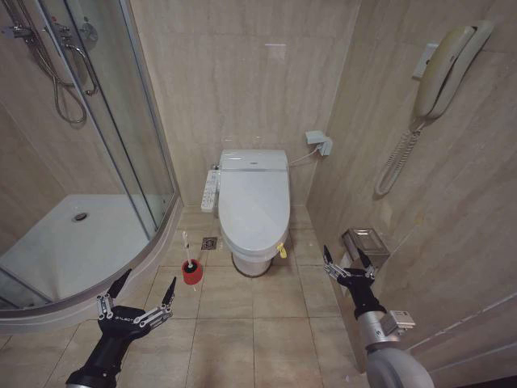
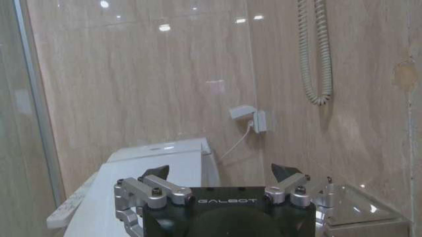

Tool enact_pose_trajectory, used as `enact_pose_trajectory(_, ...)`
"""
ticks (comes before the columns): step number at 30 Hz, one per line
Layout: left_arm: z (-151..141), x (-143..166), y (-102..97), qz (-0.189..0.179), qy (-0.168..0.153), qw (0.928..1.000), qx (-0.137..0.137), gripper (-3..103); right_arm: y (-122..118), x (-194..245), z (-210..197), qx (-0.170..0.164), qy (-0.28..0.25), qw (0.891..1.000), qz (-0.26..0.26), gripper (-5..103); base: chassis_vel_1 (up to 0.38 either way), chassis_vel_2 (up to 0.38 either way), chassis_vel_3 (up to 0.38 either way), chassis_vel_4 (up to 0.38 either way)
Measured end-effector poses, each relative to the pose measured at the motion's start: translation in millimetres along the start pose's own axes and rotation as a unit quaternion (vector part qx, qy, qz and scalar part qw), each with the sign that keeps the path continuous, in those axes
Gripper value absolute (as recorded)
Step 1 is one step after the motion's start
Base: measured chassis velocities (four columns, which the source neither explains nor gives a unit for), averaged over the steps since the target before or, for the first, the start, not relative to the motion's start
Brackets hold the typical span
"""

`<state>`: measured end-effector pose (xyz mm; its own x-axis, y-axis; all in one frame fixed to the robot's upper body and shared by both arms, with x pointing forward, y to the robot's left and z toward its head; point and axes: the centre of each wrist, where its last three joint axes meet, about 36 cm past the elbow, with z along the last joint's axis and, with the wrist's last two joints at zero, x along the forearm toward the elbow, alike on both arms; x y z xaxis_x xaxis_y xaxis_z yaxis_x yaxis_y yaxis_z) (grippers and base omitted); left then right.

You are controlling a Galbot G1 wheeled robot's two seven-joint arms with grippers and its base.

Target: Open the toilet lid, clean the toilet bowl with a toilet brush, close the toilet lid, and flush.

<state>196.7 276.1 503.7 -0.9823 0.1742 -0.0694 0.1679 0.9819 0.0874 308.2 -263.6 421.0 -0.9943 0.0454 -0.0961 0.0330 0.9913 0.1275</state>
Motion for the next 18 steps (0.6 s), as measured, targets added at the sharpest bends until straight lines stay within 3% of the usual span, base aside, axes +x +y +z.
enact_pose_trajectory(18,0.0,0.0,0.0,0.0,0.0,1.0,0.0,100,2.1,-3.3,-1.2,-0.005,-0.004,1.0,-0.008,100,-0.004,0.002,0.008,-0.002)
